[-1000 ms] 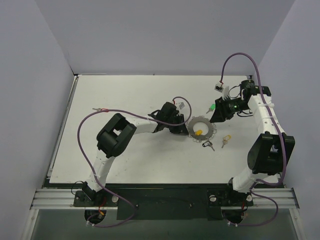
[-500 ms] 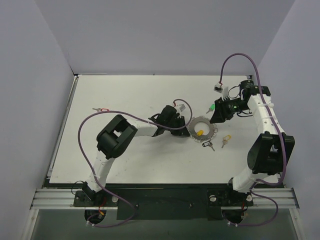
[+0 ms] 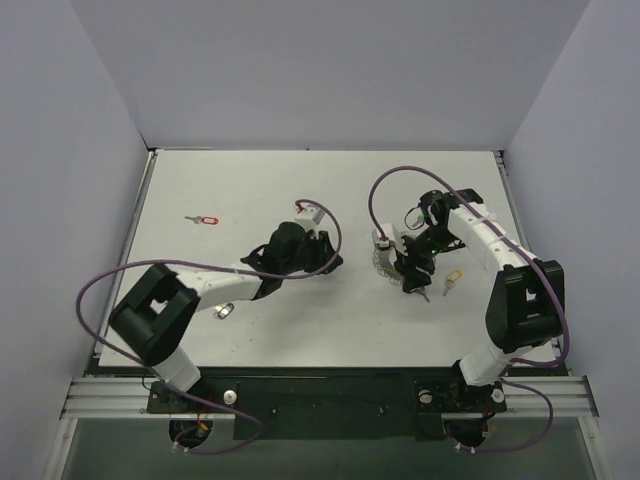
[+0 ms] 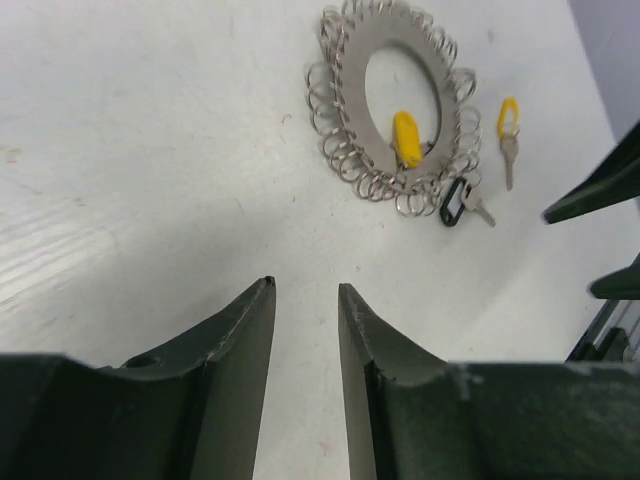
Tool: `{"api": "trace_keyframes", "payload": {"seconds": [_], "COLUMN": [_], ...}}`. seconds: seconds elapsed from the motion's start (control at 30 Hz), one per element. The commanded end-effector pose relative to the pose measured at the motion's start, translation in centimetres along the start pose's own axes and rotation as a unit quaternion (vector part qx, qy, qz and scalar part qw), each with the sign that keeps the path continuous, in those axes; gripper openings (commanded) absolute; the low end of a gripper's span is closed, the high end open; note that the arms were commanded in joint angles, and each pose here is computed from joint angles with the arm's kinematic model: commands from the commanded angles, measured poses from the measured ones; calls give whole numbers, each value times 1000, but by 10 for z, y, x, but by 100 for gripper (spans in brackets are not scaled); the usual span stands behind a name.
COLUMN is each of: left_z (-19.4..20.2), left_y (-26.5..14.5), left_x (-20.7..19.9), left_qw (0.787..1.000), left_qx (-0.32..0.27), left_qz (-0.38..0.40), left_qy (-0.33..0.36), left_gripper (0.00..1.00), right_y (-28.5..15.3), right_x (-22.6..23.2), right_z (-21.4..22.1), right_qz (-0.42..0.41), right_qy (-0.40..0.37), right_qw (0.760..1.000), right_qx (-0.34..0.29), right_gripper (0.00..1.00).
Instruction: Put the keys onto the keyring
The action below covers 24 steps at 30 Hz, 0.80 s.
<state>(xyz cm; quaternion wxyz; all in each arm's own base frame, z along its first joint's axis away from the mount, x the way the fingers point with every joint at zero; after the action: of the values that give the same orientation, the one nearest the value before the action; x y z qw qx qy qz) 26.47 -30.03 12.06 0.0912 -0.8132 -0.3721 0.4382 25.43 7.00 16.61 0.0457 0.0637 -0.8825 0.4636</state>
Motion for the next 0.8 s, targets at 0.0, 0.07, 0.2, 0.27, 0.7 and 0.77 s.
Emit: {"api": "trace_keyframes", "payload": {"seconds": [0.0,0.07,0.2,0.27,0.7,0.77], "left_z": [-47,-51,-56,-58,-41,-42], "left_y": [-55,-81,-130,-151,-212,-213], "left_x": [-7,1,15,26,19,20], "left_qw": [987,980,974,975,963,963], "left_qx": [-145,-179,-220,-220,-265,-267], "left_qz": [-19,-36,-26,-19,-16,-23], "left_qy": [72,77,37,16,35,38], "left_gripper": [47,65,84,84,83,83], "right_y": [-8,-6,0,0,41,46], "right_x": [-5,-17,-44,-57,-97,-98], "right_z": [-14,-21,-32,-41,-44,-43], "right_qz": [-11,-11,-6,4,84,83], "right_qy": [-147,-159,-168,-163,-4,-2], "right_qw": [988,986,983,983,982,980], "right_qx": [34,44,75,85,170,179], "right_gripper": [46,45,44,43,32,32]}}
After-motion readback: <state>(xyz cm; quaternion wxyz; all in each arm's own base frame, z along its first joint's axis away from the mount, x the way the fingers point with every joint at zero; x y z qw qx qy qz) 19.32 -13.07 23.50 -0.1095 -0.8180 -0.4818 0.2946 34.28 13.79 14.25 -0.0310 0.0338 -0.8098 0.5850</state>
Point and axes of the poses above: each gripper's point midway between its finger pads, its own y axis out along the fingers, its own x axis along the line the jaws close on, z = x × y, the point moved 8 cm from there along -y, back along the fingers, and after that the axes turned 7 degrees about -y, right-handed, at the moved point
